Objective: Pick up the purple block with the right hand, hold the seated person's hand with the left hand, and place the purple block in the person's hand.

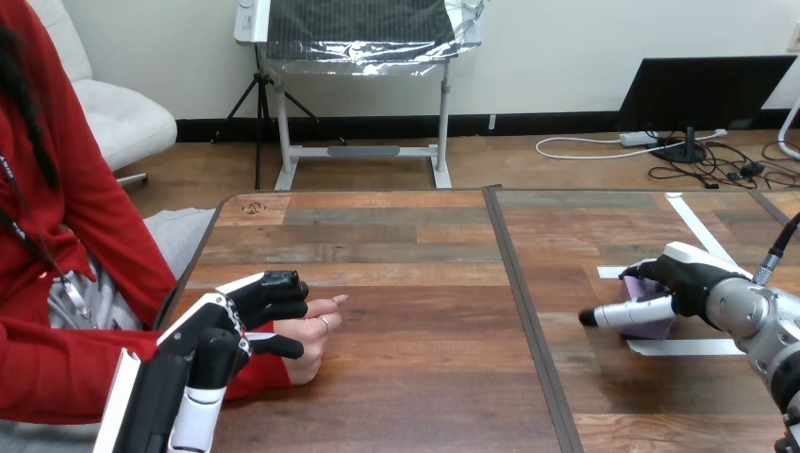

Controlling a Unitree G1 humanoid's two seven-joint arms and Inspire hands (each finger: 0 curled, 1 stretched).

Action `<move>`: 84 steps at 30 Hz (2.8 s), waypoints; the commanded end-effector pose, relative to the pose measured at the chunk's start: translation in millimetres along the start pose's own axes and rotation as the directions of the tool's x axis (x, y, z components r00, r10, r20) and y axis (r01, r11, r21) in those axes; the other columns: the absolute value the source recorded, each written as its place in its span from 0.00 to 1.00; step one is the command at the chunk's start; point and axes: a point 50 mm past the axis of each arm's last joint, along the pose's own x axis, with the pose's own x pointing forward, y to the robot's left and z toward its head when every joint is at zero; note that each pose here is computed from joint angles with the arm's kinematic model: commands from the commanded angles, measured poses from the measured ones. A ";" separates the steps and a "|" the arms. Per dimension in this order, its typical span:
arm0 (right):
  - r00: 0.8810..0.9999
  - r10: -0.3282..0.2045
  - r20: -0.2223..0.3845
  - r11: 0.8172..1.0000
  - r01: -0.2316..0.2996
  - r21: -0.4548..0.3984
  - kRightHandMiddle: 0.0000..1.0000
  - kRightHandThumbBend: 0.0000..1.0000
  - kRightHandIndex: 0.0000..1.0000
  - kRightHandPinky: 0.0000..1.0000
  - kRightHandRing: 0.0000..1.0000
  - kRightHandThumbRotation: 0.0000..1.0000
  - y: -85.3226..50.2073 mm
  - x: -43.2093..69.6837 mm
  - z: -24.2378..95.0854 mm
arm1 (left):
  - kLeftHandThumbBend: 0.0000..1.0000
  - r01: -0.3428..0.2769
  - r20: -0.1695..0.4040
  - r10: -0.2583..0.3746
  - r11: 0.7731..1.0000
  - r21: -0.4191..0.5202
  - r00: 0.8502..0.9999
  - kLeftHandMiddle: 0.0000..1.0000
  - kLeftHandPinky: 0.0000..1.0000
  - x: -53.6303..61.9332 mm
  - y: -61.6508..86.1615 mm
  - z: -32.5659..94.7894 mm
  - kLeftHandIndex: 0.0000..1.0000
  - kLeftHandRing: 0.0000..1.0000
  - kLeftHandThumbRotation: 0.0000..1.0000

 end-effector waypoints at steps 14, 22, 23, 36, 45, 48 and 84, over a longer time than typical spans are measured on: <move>0.999 -0.047 0.026 0.999 0.048 -0.014 0.89 0.89 0.89 0.85 0.87 0.18 -19.1 -1.2 13.6 | 0.58 0.007 0.107 -0.006 1.000 -0.008 0.994 0.72 0.56 15.3 2.1 10.9 0.69 0.71 1.00; 0.998 -0.061 0.027 0.998 0.061 -0.013 0.88 0.87 0.89 0.79 0.86 0.13 -19.4 -1.4 12.5 | 0.58 0.010 0.109 -0.010 1.000 -0.002 0.994 0.72 0.55 15.6 2.6 10.8 0.69 0.71 1.00; 0.998 -0.061 0.028 0.998 0.061 -0.011 0.88 0.86 0.89 0.78 0.86 0.12 -19.5 -1.4 12.4 | 0.58 0.011 0.108 -0.011 1.000 -0.001 0.994 0.72 0.55 15.6 2.6 10.8 0.69 0.71 1.00; 0.996 -0.072 0.047 0.997 0.072 -0.001 0.87 0.82 0.88 0.75 0.84 0.08 -22.7 -2.2 14.1 | 0.58 0.006 0.107 -0.007 1.000 0.005 0.994 0.72 0.55 15.9 2.9 11.1 0.69 0.71 1.00; 0.995 -0.082 0.053 0.996 0.083 -0.015 0.85 0.78 0.87 0.74 0.81 0.03 -24.6 -2.6 14.6 | 0.58 0.010 0.110 -0.011 1.000 0.010 0.994 0.72 0.55 16.4 3.3 11.1 0.68 0.71 1.00; 0.994 -0.088 0.061 0.996 0.089 -0.017 0.83 0.76 0.86 0.72 0.79 0.02 -25.2 -3.0 14.5 | 0.58 0.014 0.113 -0.014 1.000 0.008 0.994 0.72 0.55 16.5 3.5 11.1 0.68 0.71 1.00; 0.972 -0.230 0.054 0.973 0.228 0.035 0.59 0.73 0.60 0.50 0.55 0.00 -26.6 -3.0 12.2 | 0.59 0.009 0.117 -0.009 1.000 -0.001 0.993 0.70 0.54 16.9 4.3 12.6 0.67 0.69 1.00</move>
